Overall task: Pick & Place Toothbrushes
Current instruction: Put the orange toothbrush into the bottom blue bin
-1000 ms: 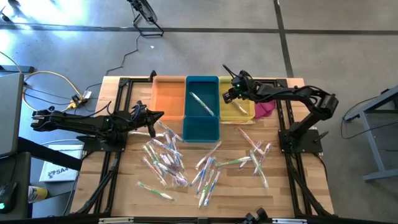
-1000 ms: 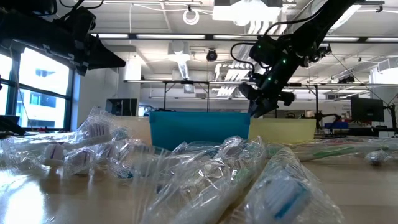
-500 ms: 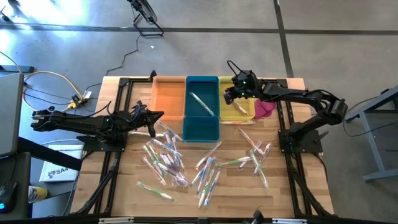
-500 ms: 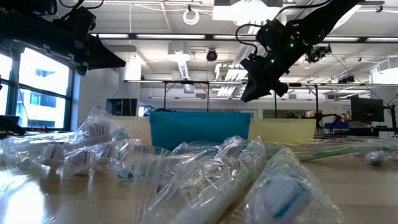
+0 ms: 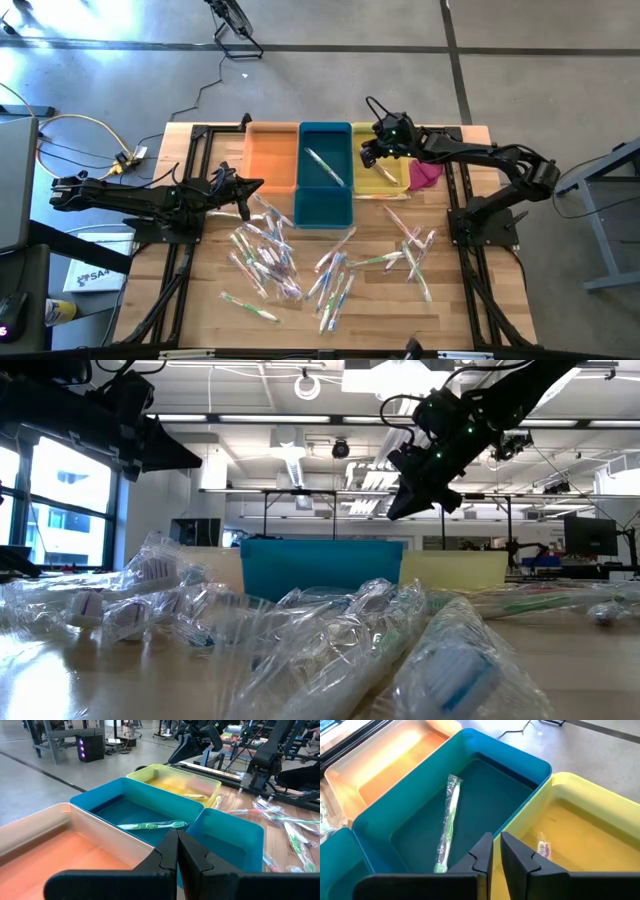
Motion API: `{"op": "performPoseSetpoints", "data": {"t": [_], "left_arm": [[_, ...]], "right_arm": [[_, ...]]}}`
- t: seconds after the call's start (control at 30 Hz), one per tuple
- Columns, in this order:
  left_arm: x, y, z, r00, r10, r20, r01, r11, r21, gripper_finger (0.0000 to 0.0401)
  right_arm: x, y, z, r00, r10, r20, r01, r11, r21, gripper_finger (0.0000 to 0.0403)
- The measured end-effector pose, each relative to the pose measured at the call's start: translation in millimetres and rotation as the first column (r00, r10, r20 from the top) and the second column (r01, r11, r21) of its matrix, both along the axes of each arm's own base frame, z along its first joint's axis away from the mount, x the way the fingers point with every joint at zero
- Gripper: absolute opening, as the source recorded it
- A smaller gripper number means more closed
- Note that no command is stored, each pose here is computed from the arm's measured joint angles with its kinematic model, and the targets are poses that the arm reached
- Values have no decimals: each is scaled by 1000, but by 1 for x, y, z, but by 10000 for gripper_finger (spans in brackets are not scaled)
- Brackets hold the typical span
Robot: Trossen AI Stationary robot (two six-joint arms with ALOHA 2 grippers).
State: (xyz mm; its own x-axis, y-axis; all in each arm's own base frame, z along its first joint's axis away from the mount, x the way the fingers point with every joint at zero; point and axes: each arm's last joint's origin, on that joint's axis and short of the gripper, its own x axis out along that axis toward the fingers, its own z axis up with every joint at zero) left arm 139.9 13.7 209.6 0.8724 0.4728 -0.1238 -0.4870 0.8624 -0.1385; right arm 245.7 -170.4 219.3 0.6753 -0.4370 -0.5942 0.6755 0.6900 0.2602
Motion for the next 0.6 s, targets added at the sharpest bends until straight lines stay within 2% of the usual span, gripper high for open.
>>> {"op": "performPoseSetpoints", "data": {"t": [0.6], "left_arm": [[0,-1,0,1000,-24,-1,24,1000,-4,0]], "right_arm": [[12,17,1,1000,27,-5,-27,999,-39,16]]}}
